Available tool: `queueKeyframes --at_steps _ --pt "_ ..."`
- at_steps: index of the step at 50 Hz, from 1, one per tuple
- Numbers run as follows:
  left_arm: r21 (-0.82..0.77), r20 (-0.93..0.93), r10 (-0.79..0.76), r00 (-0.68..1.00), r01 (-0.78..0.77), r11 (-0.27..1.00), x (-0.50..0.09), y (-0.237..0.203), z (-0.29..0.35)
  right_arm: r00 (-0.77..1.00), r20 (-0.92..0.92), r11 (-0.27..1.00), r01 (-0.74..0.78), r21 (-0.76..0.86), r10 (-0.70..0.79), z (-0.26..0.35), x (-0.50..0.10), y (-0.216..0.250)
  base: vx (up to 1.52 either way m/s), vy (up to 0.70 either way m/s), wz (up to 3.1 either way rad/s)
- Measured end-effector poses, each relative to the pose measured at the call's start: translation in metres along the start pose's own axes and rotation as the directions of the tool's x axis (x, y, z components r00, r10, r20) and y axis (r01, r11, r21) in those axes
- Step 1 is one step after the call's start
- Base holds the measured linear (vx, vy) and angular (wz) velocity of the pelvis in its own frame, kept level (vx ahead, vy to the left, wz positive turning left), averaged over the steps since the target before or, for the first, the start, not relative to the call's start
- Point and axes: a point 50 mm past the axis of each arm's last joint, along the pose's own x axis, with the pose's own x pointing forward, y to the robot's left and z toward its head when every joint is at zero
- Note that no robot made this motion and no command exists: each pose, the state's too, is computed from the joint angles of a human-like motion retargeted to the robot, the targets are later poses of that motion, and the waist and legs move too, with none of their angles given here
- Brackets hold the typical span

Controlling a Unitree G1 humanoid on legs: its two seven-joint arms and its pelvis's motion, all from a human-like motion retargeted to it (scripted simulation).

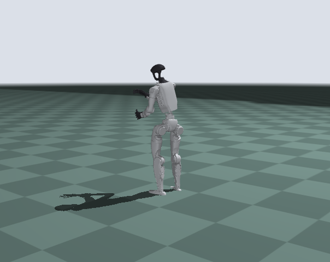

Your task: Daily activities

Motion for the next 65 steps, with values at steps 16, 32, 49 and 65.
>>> queueKeyframes --at_steps 16,32,49,65 --pt "0.042 0.004 0.016 1.000 -0.016 0.999 -0.008 0.011 0.003 0.999 0.052 1.000 0.008 0.023 -0.009 0.012 0.001 -0.001 0.00 -0.07 0.01" --pt "0.015 0.035 0.061 0.998 -0.062 0.998 -0.008 0.010 0.010 0.998 0.053 0.993 0.041 0.110 -0.047 0.019 0.003 0.010 0.00 -0.07 0.02" --pt "0.135 0.114 0.047 0.992 -0.063 0.989 -0.014 0.002 0.020 0.999 -0.053 0.957 0.011 0.290 0.005 0.008 -0.021 0.029 -0.01 -0.04 -0.10" --pt "0.309 0.053 -0.087 0.995 0.067 0.949 -0.047 -0.012 0.001 0.870 -0.409 0.868 -0.042 0.495 0.275 -0.044 -0.100 0.078 -0.02 0.08 -0.34"
